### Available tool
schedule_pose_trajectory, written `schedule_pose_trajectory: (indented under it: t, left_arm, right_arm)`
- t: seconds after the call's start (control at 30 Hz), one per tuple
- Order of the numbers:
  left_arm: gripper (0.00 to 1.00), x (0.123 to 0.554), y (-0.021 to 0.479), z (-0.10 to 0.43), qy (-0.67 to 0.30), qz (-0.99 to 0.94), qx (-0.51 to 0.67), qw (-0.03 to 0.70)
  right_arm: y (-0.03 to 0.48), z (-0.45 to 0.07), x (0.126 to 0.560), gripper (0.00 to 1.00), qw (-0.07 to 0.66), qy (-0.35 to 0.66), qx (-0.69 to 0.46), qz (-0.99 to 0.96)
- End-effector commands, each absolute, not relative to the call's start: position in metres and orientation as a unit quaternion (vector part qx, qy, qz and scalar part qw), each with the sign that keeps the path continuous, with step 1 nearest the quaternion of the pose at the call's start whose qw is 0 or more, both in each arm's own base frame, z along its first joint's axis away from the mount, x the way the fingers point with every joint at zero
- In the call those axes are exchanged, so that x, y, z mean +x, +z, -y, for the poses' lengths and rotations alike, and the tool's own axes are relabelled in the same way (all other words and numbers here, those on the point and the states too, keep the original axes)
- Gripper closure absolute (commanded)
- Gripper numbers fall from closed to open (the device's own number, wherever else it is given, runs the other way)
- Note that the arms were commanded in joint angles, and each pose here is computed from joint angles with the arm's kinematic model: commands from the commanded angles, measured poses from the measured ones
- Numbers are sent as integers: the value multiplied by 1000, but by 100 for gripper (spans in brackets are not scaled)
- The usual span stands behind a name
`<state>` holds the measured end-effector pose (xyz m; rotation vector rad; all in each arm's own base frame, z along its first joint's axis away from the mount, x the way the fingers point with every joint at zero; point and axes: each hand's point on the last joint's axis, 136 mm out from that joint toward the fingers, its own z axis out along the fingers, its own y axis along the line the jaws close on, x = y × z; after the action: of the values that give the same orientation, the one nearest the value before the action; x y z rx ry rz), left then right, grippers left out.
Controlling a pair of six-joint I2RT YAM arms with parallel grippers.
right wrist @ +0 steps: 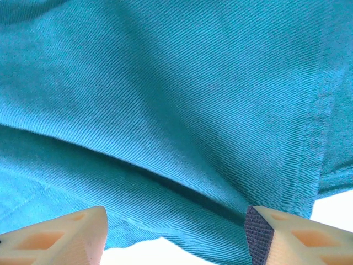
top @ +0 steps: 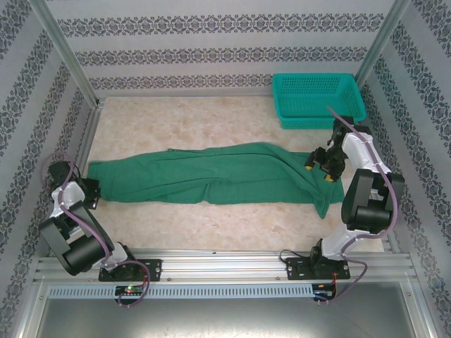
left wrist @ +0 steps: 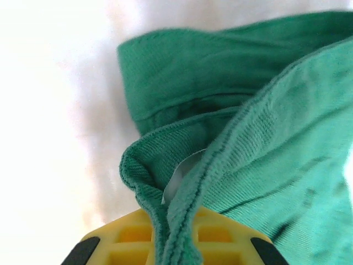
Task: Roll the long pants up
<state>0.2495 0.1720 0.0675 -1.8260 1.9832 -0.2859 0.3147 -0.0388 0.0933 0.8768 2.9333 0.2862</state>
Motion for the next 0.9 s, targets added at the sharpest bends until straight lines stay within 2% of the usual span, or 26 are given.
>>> schedule_pose_trajectory:
  t: [0.0,0.17,0.33,0.5,0.67,0.87]
  left_arm:
    - [100,260,117,-194,-86,-691,-664,271]
    - [100,251,142,-216,-34,-672,-685,280]
    - [100,249,131,-223,-32,-655,-712,250]
    - [100,267,136,-230,-78,-642,-708,283]
    - [100,284,125,-225,-114,-662,-691,268]
    - [100,280,110,-218,-114,-677,-679,262]
  right_arm:
    - [114,59,332,32,83,86,319,-940]
    - [102,64,345,33,62,94,327,-938]
    - [83,49,340,36,31,102,312,-944]
    - [75,51,327,37,13,73,294,-953]
    - [66,71,323,37,4,53,316,-947]
    - [42,74,337,38,-18,63,325,-944]
